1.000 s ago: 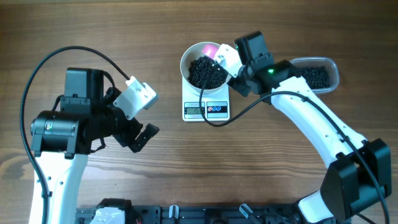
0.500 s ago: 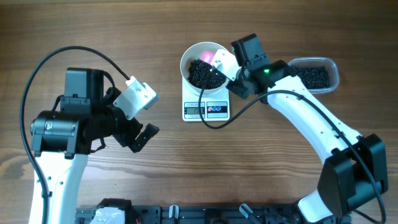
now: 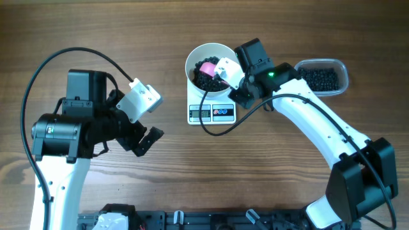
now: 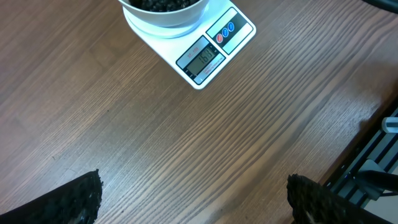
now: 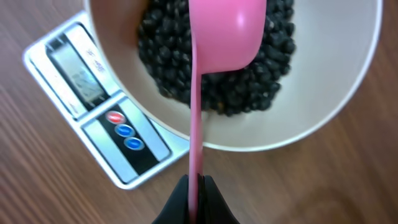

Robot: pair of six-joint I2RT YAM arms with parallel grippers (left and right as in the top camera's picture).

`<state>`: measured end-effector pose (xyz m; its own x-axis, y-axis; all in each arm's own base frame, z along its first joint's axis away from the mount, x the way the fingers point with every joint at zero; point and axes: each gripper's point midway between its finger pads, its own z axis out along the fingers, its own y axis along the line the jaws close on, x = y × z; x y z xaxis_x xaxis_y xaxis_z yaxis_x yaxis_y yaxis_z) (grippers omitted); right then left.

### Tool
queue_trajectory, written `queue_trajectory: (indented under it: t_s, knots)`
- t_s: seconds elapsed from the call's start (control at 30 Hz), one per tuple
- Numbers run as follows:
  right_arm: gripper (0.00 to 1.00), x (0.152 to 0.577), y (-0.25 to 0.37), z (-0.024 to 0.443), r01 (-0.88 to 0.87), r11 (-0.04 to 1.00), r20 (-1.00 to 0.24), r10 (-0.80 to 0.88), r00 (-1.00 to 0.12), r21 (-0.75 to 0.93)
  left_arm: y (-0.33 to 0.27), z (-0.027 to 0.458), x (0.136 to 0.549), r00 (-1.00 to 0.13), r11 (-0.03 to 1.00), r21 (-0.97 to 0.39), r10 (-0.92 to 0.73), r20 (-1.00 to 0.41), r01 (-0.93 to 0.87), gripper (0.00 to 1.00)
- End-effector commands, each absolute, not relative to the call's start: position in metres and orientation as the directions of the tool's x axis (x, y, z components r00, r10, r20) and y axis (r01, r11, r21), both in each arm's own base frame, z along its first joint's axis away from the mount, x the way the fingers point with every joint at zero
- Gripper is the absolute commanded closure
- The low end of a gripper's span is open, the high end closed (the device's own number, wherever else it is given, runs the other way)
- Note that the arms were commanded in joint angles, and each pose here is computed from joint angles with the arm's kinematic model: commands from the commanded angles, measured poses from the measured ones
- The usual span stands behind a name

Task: Scoop item into bowl and weigh 150g on scale
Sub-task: 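Tilt the scoop over the bowl to top up the beans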

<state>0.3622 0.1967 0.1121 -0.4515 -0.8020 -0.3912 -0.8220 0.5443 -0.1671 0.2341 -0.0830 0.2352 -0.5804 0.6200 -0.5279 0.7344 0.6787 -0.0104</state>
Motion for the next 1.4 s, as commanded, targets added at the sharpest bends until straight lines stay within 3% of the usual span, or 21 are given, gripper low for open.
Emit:
queue_trajectory:
  t_s: [0.0,0.2,0.47,0.73,1.37]
  knots:
    - [0.96,0.358,0.220,0.118,-0.805,0.593,-0.466,-0.721,-0.514,-0.029,-0.085,0.240,0.233,-0.575,0.679,-0.017,0.607,-0.549,0.734,0.00]
    - [0.96,0.351,0.236,0.130,-0.754,0.633,-0.520,-0.591,-0.616,0.174,-0.085,0.240,0.233,-0.574,0.679,-0.017,0.608,-0.549,0.734,0.00]
    - [0.96,0.360,0.225,0.136,-0.595,0.727,-0.491,-0.401,-0.773,0.344,-0.085,0.240,0.233,-0.575,0.679,-0.017,0.607,-0.549,0.734,0.00]
    - [0.96,0.365,0.227,0.153,-0.539,0.679,-0.498,-0.286,-0.819,0.498,-0.085,0.240,0.233,-0.575,0.679,-0.017,0.607,-0.549,0.734,0.00]
    - [0.96,0.371,0.243,0.180,-0.422,0.595,-0.444,-0.118,-0.888,0.684,-0.085,0.240,0.233,-0.575,0.679,-0.017,0.607,-0.549,0.734,0.00]
